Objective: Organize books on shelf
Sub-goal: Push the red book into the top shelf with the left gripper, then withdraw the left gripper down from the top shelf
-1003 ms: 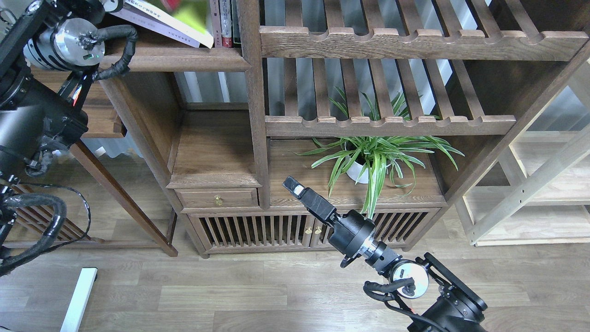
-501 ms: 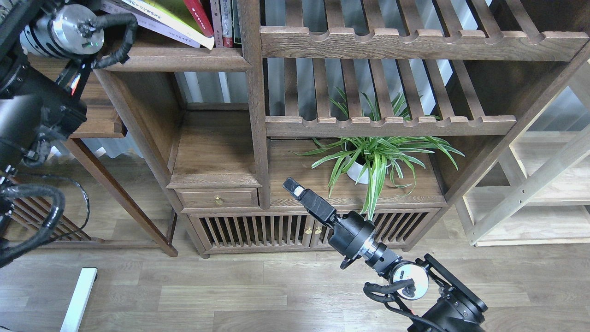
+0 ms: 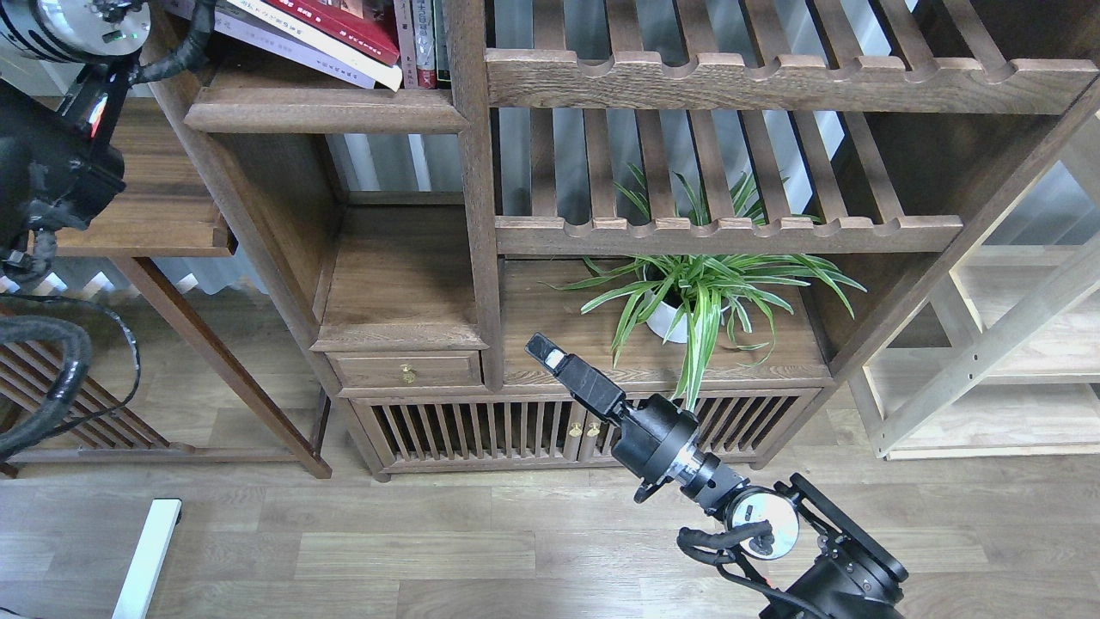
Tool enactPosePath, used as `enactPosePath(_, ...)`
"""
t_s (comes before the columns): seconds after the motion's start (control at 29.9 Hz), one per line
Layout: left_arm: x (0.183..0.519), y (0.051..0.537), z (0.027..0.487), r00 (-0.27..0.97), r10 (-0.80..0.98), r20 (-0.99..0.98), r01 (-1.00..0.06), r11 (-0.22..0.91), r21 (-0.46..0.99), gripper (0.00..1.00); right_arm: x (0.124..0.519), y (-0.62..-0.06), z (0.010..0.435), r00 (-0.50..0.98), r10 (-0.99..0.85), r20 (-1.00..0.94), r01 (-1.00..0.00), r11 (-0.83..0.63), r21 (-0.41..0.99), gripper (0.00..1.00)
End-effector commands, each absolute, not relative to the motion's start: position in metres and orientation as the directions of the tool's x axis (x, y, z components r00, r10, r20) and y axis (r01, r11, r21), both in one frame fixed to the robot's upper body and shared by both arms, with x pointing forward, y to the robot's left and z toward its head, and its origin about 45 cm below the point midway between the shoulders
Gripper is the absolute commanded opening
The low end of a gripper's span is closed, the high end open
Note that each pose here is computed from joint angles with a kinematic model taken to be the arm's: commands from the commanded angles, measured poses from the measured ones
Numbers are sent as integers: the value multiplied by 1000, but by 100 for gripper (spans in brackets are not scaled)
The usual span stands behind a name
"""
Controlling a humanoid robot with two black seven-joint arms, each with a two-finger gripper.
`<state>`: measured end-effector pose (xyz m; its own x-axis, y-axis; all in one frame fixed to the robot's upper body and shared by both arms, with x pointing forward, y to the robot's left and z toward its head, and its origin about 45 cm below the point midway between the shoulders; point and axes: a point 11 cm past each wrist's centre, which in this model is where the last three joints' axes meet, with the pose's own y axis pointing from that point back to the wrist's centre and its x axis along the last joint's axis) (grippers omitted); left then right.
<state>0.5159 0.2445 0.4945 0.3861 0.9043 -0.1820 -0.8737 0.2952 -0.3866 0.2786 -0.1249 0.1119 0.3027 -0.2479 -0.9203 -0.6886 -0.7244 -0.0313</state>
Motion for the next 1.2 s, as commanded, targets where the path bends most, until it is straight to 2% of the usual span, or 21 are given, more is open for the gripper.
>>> enactPosePath(0.0, 501, 242, 479, 549, 825, -133, -790, 460, -405, 92, 280, -126, 113, 305, -248, -919, -693, -721, -36, 84)
enactPosePath(0.1, 487, 235, 478, 671, 731, -123, -696, 563, -446, 92, 280, -126, 113, 304, -249, -920, -693, -720, -34, 84)
enactPosePath(0.3, 463, 223, 486, 743, 655, -133, -607, 578, -545, 95, 288, -124, 121, 329, -247, -912, -687, -725, -52, 84)
enactPosePath(0.57, 392, 183, 466, 875, 464, -140, -450, 672, -589, 95, 299, -123, 132, 361, -246, -900, -683, -726, -76, 84)
enactPosePath(0.8, 363, 168, 402, 881, 408, -240, -473, 727, -498, 95, 307, -124, 140, 382, -245, -891, -683, -724, -94, 84)
enactPosePath(1.04, 319, 144, 321, 840, 334, -428, -491, 802, -340, 94, 331, -143, 161, 414, -258, -873, -727, -671, -146, 84)
enactPosePath(1.17, 306, 127, 299, 827, 305, -472, -466, 842, -274, 94, 337, -146, 167, 423, -260, -868, -733, -661, -160, 84)
